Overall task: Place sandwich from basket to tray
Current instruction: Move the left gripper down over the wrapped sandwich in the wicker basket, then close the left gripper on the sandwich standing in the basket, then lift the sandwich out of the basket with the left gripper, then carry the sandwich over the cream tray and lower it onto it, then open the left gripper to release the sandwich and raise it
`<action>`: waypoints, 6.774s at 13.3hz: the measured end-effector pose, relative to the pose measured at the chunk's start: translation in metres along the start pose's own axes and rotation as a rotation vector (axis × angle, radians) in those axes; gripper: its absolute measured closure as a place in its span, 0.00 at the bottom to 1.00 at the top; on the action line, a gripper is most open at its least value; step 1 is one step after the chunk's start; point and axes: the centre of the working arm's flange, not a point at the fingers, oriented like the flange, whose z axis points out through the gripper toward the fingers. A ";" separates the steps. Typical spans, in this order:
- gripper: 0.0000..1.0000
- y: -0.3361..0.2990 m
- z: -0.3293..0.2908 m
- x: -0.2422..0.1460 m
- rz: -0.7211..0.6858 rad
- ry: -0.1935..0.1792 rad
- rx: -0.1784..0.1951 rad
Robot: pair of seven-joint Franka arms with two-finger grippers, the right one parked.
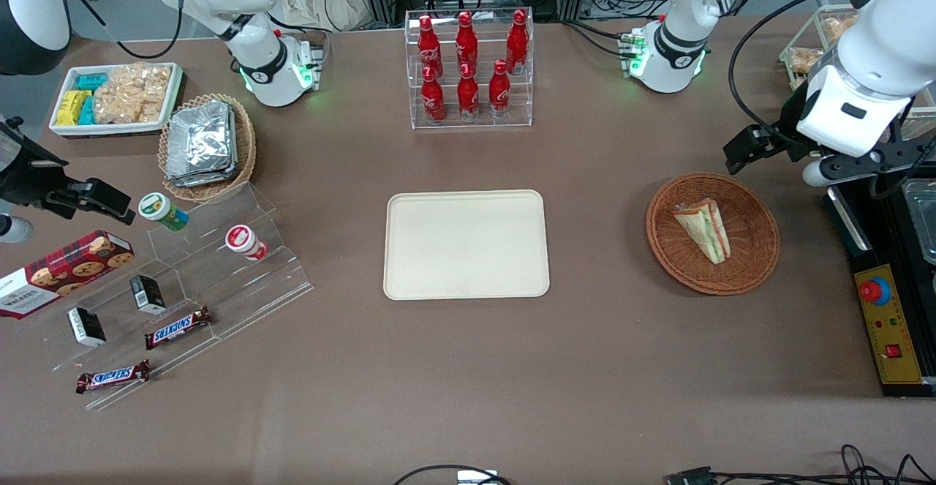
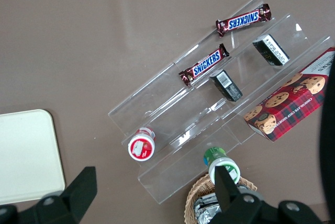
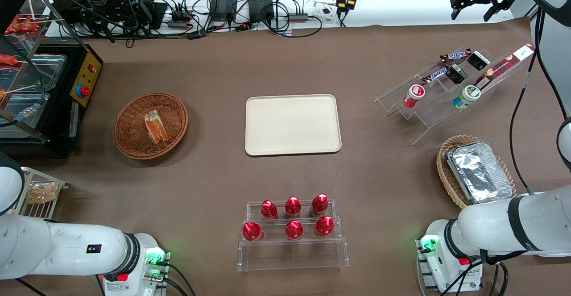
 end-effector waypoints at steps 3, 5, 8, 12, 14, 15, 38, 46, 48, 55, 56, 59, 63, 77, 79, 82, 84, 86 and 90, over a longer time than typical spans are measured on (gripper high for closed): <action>0.00 -0.004 0.028 0.003 -0.028 -0.036 0.019; 0.00 -0.009 0.066 0.010 -0.057 -0.036 0.029; 0.00 -0.034 0.148 0.019 -0.115 -0.015 0.027; 0.00 -0.068 0.250 0.003 -0.151 0.041 0.019; 0.00 -0.073 0.283 -0.008 -0.161 0.046 0.013; 0.00 -0.073 0.298 -0.012 -0.161 0.052 0.008; 0.81 -0.059 0.120 -0.036 -0.102 -0.054 0.124; 0.78 0.150 0.016 -0.080 0.192 -0.090 0.041; 0.77 0.208 0.028 -0.111 0.265 -0.107 0.029; 0.75 0.294 0.180 -0.120 0.337 -0.069 -0.008; 0.75 0.296 0.208 -0.114 0.342 -0.070 0.003; 0.75 0.305 0.283 -0.097 0.342 -0.050 0.037; 0.75 0.320 0.344 -0.098 0.357 -0.038 0.033; 0.00 0.314 0.348 -0.084 0.288 -0.024 0.060; 0.00 0.316 0.313 -0.078 0.260 0.013 0.043; 0.00 0.299 0.243 -0.063 0.181 0.061 0.017; 0.00 0.271 0.200 -0.049 0.126 0.103 0.048; 0.00 0.244 0.162 -0.041 0.070 0.138 0.077; 0.00 0.182 0.103 -0.027 0.020 0.103 0.077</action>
